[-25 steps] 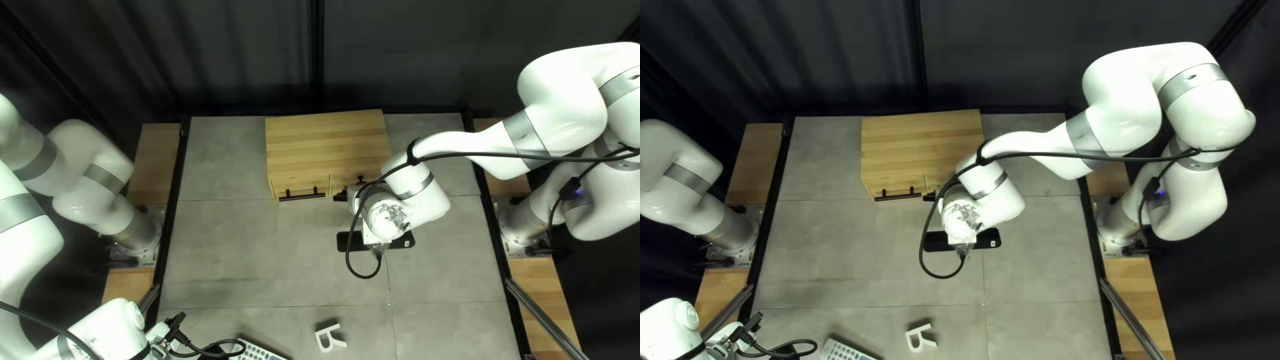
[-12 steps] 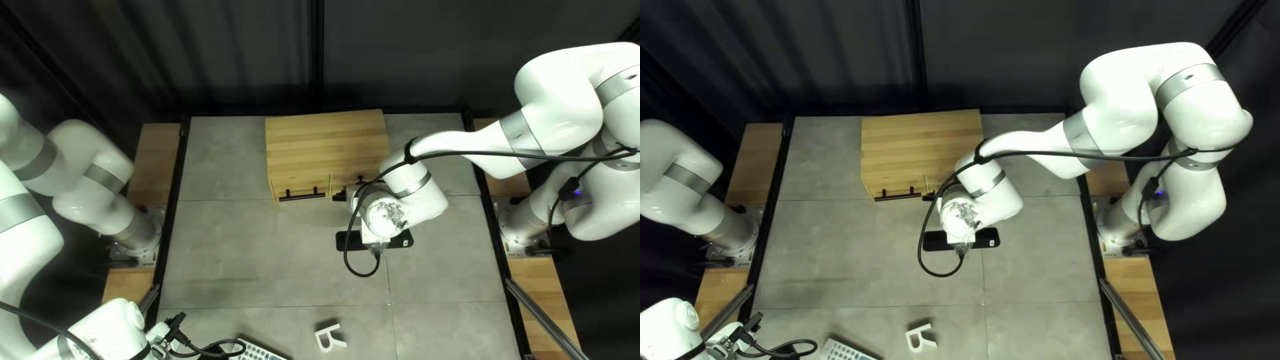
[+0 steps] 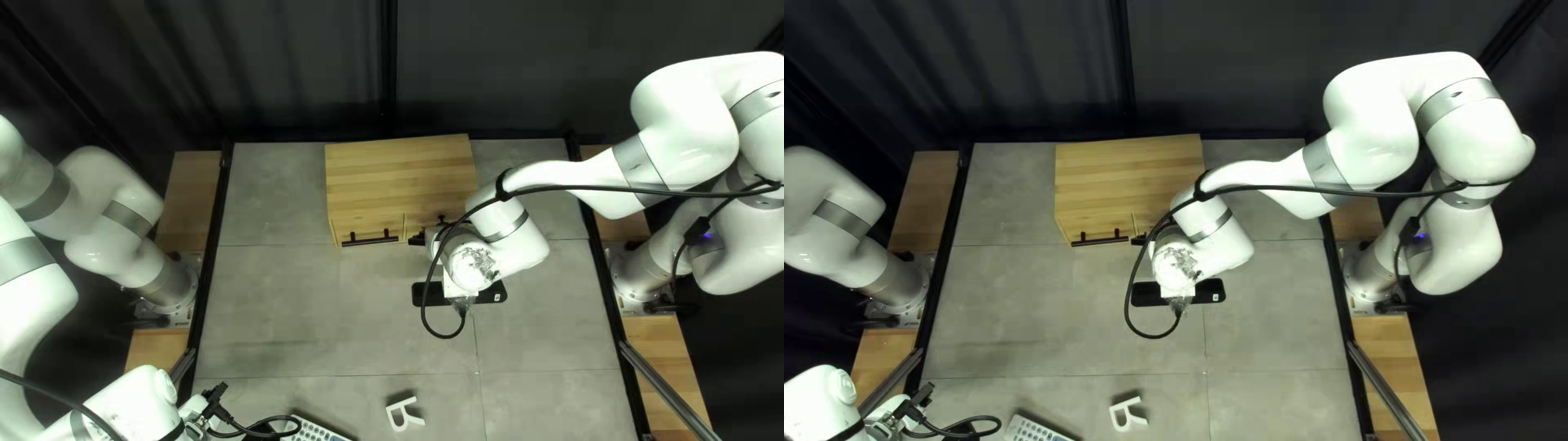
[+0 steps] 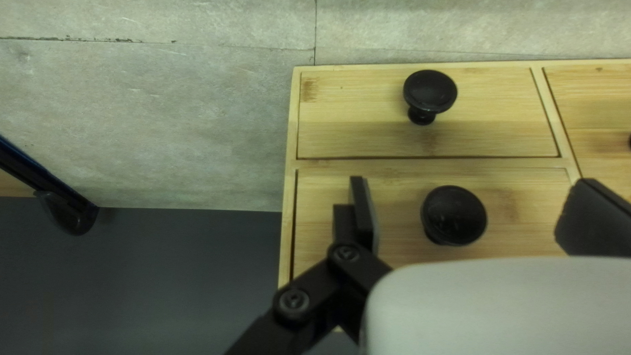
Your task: Open drawers and place objects into drawer and close
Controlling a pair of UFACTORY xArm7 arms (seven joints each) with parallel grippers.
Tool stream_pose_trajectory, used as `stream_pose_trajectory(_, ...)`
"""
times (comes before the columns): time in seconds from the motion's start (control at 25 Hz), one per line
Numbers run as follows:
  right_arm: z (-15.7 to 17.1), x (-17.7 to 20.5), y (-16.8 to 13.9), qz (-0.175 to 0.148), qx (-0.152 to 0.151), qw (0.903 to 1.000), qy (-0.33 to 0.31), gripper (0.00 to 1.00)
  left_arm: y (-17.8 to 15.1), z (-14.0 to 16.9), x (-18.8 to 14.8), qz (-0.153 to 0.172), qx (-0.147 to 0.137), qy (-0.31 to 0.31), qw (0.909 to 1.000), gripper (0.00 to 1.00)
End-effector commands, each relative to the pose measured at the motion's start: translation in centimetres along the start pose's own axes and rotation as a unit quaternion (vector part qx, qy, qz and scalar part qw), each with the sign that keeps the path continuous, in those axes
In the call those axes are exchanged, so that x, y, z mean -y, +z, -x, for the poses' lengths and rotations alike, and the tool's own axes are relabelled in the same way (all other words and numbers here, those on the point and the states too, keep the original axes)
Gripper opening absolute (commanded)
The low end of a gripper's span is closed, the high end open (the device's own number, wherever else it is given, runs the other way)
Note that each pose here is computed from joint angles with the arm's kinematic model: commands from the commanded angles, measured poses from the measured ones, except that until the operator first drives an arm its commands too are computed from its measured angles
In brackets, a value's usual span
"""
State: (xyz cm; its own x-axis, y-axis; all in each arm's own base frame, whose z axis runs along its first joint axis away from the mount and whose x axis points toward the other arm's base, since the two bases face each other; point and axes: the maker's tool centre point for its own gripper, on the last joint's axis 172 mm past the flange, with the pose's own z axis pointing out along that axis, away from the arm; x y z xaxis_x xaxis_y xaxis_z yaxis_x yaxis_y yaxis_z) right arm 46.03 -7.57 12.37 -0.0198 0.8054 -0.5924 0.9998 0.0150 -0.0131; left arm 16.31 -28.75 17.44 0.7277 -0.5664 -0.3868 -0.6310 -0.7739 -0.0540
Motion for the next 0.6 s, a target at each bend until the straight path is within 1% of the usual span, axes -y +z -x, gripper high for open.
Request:
stream_pose_trajectory(0.04, 0.04, -0.03, 0.17, 0.0, 0.001, 1.0, -0.001, 0.7, 0.0, 0.0, 0.0, 0.0, 0.0, 0.0, 1.0, 1.0)
stream_pose_trajectory(0.12, 0.09, 0.01, 0.2, 0.0, 0.002, 1.0, -0.001, 0.69, 0.0, 0.0, 0.0, 0.0, 0.0, 0.0, 1.0, 1.0)
stream_pose_trajectory(0.16, 0.1, 0.03, 0.21, 0.001, 0.002, 1.0, -0.001, 0.66, 0.0, 0.0, 0.0, 0.0, 0.0, 0.0, 1.0, 1.0)
stream_pose_trajectory(0.2, 0.09, 0.05, 0.22, 0.001, 0.002, 1.0, -0.001, 0.66, 0.0, 0.0, 0.0, 0.0, 0.0, 0.0, 1.0, 1.0)
stream_pose_trajectory(0.24, 0.07, 0.04, 0.23, 0.001, 0.003, 1.0, -0.002, 0.64, 0.0, 0.0, 0.0, 0.0, 0.0, 0.0, 1.0, 1.0)
stream_pose_trajectory(0.32, 0.04, 0.04, 0.25, 0.002, 0.003, 1.0, -0.003, 0.64, 0.0, 0.0, 0.0, 0.0, 0.0, 0.0, 1.0, 1.0)
stream_pose_trajectory(0.44, 0.05, 0.08, 0.27, 0.003, 0.003, 1.0, -0.003, 0.62, 0.0, 0.0, 0.0, 0.0, 0.0, 0.0, 1.0, 1.0)
stream_pose_trajectory(0.48, 0.03, 0.08, 0.27, 0.003, 0.003, 1.0, -0.003, 0.5, 0.0, 0.0, 0.0, 0.0, 0.0, 0.0, 1.0, 1.0)
stream_pose_trajectory(0.52, 0.0, 0.07, 0.29, 0.003, 0.003, 1.0, -0.003, 0.46, 0.0, 0.0, 0.0, 0.0, 0.0, 0.0, 1.0, 1.0)
stream_pose_trajectory(0.56, -0.01, 0.06, 0.29, 0.003, 0.003, 1.0, -0.003, 0.2, 0.0, 0.0, 0.0, 0.0, 0.0, 0.0, 1.0, 1.0)
stream_pose_trajectory(0.6, -0.05, 0.04, 0.32, 0.003, 0.003, 1.0, -0.003, 0.13, 0.0, 0.0, 0.0, 0.0, 0.0, 0.0, 1.0, 1.0)
